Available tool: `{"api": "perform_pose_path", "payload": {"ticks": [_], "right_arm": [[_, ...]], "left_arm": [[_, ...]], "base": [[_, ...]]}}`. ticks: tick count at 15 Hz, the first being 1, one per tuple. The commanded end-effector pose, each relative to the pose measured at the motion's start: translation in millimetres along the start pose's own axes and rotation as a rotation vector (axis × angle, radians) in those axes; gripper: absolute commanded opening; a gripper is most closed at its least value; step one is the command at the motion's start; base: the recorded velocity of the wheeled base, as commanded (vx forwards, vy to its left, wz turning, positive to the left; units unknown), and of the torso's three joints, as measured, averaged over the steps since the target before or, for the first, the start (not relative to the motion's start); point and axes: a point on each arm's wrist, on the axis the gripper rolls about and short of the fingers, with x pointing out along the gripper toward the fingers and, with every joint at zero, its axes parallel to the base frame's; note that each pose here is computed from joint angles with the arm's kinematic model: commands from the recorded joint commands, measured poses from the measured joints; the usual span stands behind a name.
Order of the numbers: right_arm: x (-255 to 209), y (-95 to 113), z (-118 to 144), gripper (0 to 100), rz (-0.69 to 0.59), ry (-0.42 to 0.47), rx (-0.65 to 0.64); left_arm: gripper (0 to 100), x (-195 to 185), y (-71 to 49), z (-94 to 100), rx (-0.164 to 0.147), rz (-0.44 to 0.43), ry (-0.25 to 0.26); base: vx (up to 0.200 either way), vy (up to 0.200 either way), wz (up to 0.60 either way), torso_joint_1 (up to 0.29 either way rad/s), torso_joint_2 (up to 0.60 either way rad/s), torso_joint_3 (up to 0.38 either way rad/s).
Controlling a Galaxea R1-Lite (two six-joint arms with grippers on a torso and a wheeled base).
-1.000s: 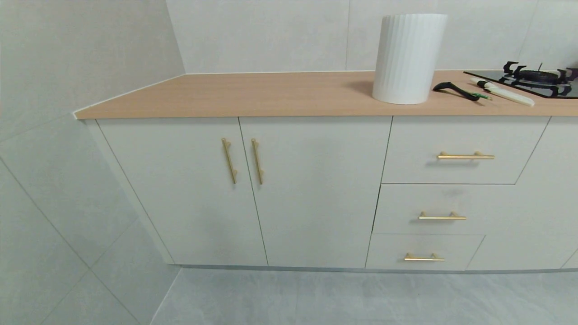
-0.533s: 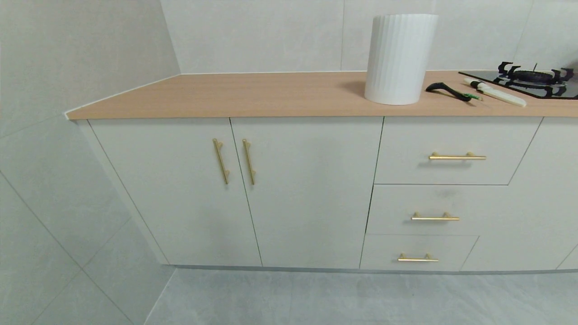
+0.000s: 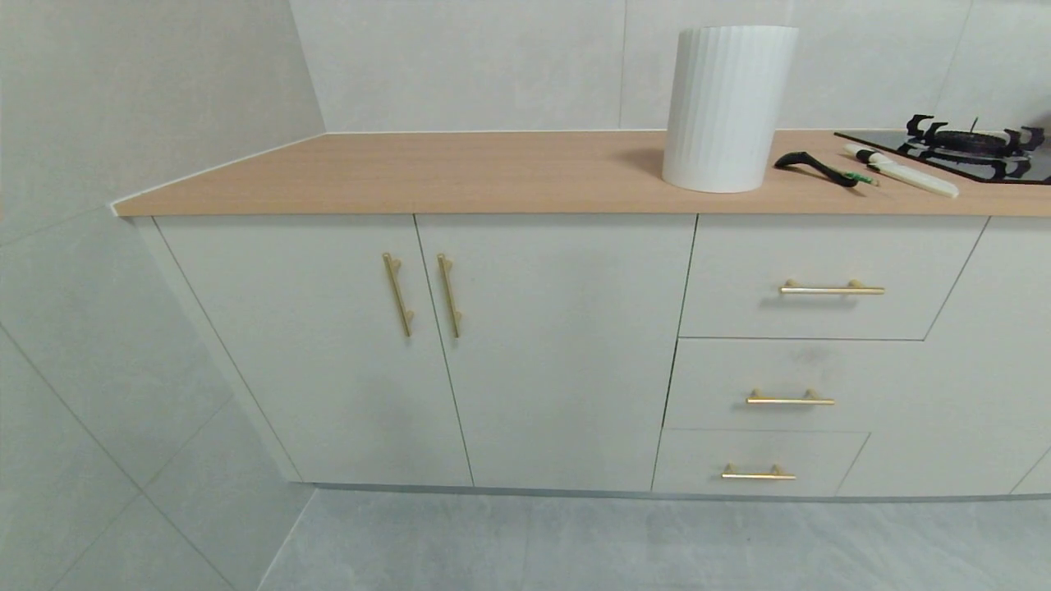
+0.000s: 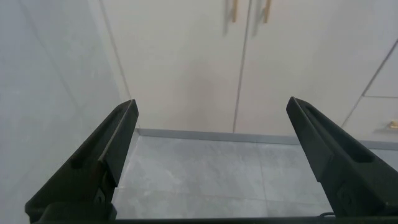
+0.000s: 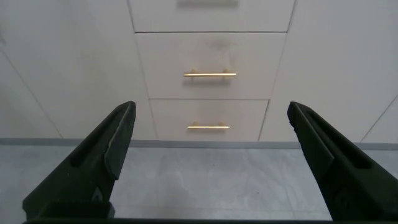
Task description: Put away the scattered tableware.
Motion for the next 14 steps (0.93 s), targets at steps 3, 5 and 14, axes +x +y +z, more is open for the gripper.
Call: {"api": "perform_pose_path", "payload": {"ticks": [3, 5, 14], "right_arm": [[0.1, 0.0, 0.1, 100, 0.003, 0.001, 0.0], [0.1, 0.0, 0.1, 100, 0.003, 0.001, 0.0], [0.1, 0.0, 0.1, 100, 0.003, 0.001, 0.0]], "left_arm": [[100, 0.1, 0.0, 0.3, -0.001, 0.001, -0.001], [100, 0.1, 0.0, 0.3, -0.001, 0.001, -0.001], [100, 0.1, 0.0, 0.3, -0.004, 0.001, -0.001]], "base": [[0.0, 0.0, 0.0, 0.0, 0.0, 0.0], [0.0, 0.0, 0.0, 0.0, 0.0, 0.0], [0.133, 0.0, 0.0, 0.002, 0.0, 0.002]]}}
